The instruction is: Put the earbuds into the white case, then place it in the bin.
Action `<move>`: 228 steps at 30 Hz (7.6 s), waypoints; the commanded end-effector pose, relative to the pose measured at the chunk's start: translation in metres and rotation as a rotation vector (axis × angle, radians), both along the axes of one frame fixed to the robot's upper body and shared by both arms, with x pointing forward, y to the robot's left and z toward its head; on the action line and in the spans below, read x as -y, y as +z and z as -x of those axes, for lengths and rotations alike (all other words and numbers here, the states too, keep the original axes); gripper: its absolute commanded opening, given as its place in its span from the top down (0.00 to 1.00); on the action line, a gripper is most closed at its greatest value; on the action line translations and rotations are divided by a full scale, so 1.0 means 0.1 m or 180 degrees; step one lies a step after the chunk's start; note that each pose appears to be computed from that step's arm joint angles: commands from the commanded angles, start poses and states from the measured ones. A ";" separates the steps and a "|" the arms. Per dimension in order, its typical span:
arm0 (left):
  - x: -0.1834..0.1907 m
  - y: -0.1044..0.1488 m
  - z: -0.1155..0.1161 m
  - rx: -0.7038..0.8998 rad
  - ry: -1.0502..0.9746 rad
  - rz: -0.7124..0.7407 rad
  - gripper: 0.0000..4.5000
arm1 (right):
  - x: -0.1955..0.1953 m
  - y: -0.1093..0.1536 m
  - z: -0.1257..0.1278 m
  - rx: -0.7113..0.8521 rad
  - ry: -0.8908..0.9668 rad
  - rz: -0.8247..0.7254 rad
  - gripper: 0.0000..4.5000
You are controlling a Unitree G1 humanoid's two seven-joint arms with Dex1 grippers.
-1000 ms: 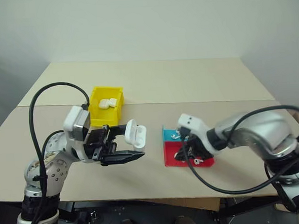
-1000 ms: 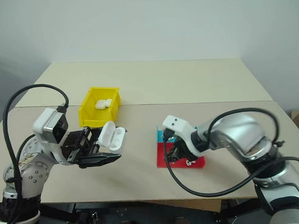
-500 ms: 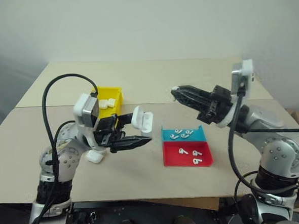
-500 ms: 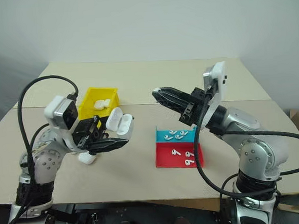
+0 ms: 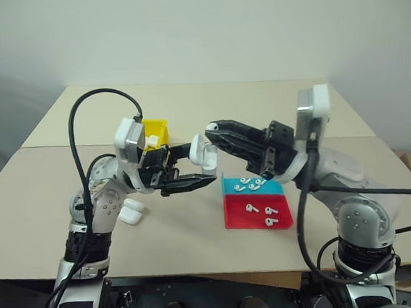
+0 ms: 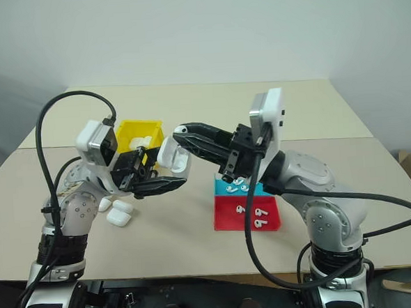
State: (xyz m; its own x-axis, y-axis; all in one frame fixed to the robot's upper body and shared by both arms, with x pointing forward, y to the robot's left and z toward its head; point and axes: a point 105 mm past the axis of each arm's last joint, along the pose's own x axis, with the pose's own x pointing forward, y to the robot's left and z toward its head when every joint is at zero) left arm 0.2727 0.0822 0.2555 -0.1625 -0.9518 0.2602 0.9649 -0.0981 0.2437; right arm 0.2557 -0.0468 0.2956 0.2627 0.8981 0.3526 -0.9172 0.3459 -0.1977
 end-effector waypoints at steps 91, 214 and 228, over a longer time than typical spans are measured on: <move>-0.24 0.08 0.24 0.0244 0.0387 -0.0018 0.38 | 0.75 -1.37 -1.39 0.0961 0.0479 0.4863 0.58; 0.39 -0.09 -0.42 0.0251 0.0435 -0.0167 0.38 | -0.10 0.20 -0.35 0.0876 0.0103 0.2974 0.99; 0.17 -0.02 -0.42 0.0320 0.0956 0.0046 0.38 | 0.25 0.29 -0.44 0.0767 -0.0212 0.2697 0.99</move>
